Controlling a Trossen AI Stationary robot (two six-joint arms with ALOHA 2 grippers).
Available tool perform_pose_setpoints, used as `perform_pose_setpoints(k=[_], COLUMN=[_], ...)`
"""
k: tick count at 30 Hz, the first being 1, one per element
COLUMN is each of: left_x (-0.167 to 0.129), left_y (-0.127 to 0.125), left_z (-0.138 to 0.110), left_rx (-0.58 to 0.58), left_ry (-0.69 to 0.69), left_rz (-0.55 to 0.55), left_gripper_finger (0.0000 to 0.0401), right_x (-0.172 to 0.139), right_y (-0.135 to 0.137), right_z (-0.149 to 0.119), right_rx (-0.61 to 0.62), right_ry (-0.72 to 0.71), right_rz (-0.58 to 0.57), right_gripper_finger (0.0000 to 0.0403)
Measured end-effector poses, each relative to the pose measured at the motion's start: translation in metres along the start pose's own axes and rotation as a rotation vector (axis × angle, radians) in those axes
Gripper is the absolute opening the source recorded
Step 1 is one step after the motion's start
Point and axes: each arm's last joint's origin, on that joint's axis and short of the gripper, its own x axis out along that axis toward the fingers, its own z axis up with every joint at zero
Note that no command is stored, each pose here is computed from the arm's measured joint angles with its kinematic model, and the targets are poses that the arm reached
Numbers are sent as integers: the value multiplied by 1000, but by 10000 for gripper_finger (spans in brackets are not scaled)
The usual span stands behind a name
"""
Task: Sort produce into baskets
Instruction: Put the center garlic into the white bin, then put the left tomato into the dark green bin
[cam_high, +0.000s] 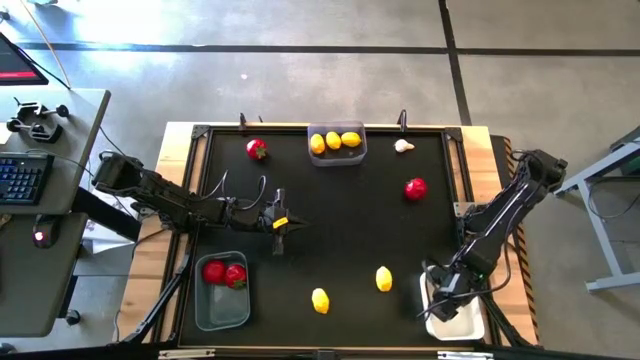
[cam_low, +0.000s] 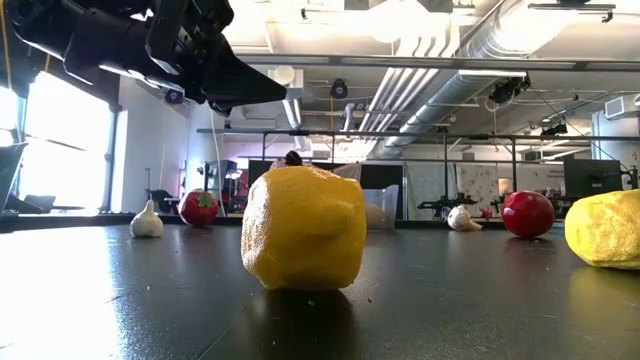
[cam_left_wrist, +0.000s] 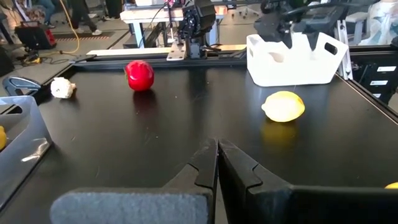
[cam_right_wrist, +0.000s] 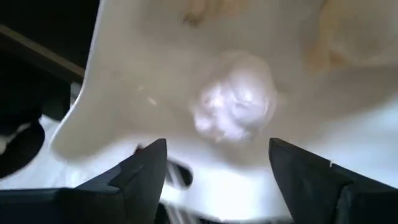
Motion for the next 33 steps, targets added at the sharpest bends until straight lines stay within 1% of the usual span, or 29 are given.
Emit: perform_pose_setpoints(k=[4,8,11,16,17,18,20,22,24,26,28,33], left_x=[0,0,0,0,0,0,0,0,0,0,-1,0], left_y=[0,0,0,0,0,0,0,1,3,4,6,12], left_z=[0,0,0,0,0,0,-1,-1,-3,-5,-7,-10], left_rx=[6,7,7,7,7,7,-3,-19,-25,-22,-16,-8], left_ry=[0,0,0,0,1,1,6,13,31,48,67,102], left_rz=[0,0,0,0,0,0,17,50,95,137,171,198], left_gripper_finger=[0,0,0,0,0,0,0,0,0,0,0,0], right_x=[-11,-28,-43,-68,-73,-77,-84,-89,-94,-97,-97,-96], right_y=[9,15,16,11,9,9,8,9,11,14,17,21], right_z=[-10,-19,-25,-33,-34,-34,-32,-27,-18,-5,11,58], right_rx=[-60,-91,-127,-207,-231,-253,-283,-310,-343,-377,-433,-584], right_ry=[18,3,-26,-75,-88,-102,-143,-186,-241,-303,-371,-539], right_rz=[0,-32,-84,-213,-237,-254,-275,-286,-279,-267,-249,-201], right_gripper_finger=[246,200,146,34,17,9,15,21,16,5,3,1])
